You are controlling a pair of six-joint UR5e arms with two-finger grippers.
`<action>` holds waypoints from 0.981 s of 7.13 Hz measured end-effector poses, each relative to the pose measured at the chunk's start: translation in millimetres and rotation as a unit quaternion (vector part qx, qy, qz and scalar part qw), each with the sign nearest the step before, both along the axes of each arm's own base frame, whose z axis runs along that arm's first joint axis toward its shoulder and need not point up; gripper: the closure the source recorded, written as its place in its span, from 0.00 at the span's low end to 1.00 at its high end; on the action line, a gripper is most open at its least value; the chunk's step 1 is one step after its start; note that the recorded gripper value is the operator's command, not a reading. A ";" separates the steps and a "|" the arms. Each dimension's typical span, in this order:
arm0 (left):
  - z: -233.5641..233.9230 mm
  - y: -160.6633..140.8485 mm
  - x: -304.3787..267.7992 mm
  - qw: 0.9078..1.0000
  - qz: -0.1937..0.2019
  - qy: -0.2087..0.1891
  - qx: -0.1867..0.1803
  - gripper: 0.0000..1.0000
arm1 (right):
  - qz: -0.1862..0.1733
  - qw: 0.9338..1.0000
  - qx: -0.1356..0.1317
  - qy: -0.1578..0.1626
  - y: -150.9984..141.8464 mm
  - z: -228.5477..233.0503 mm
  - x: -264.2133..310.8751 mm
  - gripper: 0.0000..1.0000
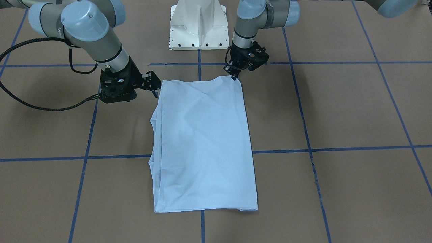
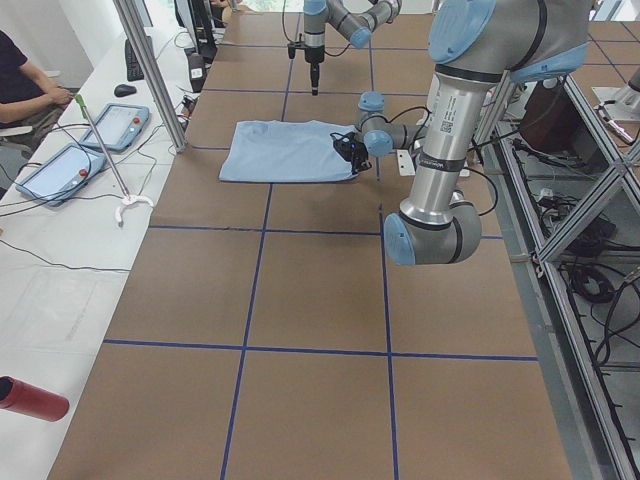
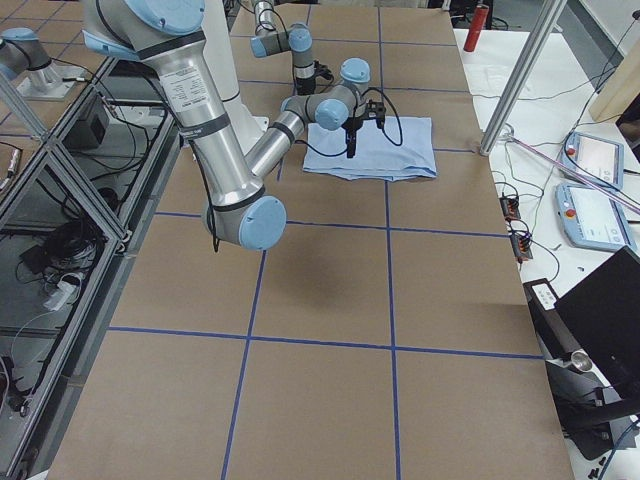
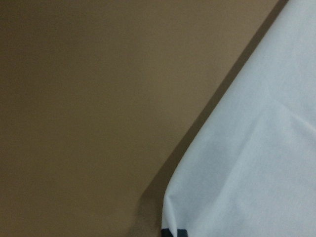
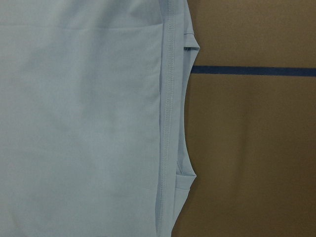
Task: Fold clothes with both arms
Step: 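Move the right gripper to the shirt's near corner beside the left gripper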
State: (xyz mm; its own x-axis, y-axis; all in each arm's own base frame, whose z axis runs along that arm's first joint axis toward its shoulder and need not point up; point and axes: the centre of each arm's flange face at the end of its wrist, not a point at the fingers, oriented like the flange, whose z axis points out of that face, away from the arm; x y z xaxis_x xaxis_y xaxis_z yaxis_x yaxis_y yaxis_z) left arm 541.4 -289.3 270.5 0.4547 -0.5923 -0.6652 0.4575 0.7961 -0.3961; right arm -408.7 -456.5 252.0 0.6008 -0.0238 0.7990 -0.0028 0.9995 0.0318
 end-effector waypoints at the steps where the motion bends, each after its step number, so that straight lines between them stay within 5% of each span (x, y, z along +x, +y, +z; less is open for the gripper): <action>1: -5.7 1.7 -4.1 1.000 0.008 0.005 0.010 1.00 | 0.018 0.999 -0.027 -0.003 8.0 -0.9 -5.1 0.00; 4: -13.4 4.5 -4.8 1.000 0.017 0.012 0.019 1.00 | 0.113 0.986 -0.122 0.004 79.4 -8.0 -61.1 0.00; 7: -15.8 4.6 -4.3 0.999 0.028 0.012 0.032 1.00 | 0.147 0.981 -0.127 0.031 133.2 8.0 -110.1 0.00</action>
State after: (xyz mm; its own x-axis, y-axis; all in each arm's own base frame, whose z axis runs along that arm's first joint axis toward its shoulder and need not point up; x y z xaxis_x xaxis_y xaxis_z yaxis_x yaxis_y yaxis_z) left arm 537.1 -284.7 254.6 0.4689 -0.5218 -0.7126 0.4028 0.8444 -0.3533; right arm -518.7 -323.3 260.0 0.5995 0.3520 0.7188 -0.2974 0.9318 -0.2083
